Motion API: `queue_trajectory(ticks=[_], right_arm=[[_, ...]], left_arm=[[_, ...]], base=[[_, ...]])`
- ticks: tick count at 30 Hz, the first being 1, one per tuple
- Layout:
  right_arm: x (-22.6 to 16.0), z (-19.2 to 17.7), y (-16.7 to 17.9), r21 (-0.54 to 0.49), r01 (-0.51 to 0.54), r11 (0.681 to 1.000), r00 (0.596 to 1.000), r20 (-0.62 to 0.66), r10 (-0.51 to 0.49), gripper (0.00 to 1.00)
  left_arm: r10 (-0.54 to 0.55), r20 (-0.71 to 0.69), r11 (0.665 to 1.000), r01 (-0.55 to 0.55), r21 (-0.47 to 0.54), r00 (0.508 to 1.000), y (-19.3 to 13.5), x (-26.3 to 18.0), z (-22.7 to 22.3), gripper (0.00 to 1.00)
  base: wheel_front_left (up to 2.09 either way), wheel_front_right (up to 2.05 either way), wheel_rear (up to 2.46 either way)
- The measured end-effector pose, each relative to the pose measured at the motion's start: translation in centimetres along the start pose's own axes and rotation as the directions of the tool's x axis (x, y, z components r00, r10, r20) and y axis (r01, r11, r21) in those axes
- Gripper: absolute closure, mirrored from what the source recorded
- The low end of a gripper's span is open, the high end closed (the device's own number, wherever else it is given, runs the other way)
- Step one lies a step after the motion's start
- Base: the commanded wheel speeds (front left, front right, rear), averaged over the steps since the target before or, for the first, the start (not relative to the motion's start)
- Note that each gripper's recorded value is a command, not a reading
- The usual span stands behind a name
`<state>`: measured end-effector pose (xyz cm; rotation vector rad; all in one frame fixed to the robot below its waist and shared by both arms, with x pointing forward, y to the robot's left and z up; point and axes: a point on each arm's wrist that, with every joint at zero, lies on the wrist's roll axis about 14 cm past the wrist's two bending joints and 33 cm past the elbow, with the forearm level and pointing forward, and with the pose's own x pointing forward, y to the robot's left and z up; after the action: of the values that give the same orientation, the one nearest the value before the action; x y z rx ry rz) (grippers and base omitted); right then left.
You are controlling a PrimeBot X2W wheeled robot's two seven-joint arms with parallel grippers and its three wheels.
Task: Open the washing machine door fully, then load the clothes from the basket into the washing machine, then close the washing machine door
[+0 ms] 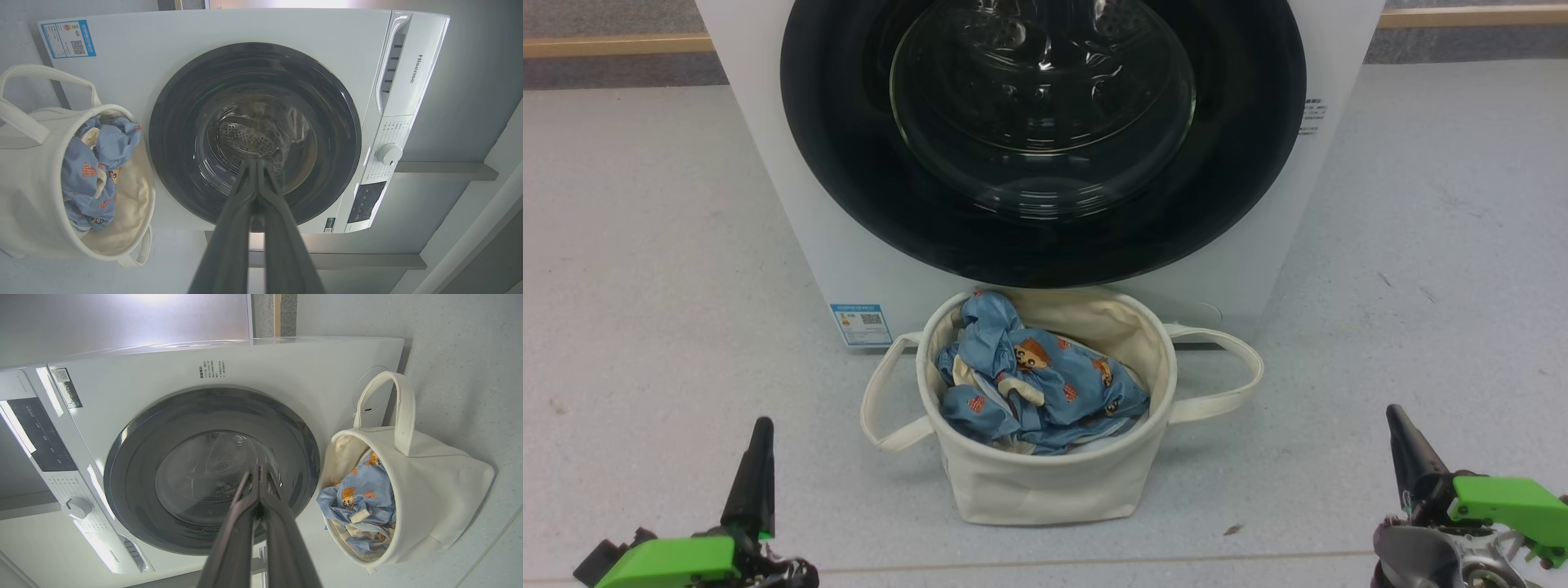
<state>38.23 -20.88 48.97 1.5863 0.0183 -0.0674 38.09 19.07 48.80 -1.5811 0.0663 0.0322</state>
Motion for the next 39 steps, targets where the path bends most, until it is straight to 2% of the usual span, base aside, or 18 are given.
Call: queue_trajectory(ticks=[39], right_arm=[[0.0,-0.1,-0.02,0.002,0.0,1.0,1.0,-0.001,0.0,1.0]], left_arm=[[0.0,0.0,1.0,0.0,0.0,1.0,0.0,0.0,0.0,1.0]], base=[[0.0,0.0,0.0]])
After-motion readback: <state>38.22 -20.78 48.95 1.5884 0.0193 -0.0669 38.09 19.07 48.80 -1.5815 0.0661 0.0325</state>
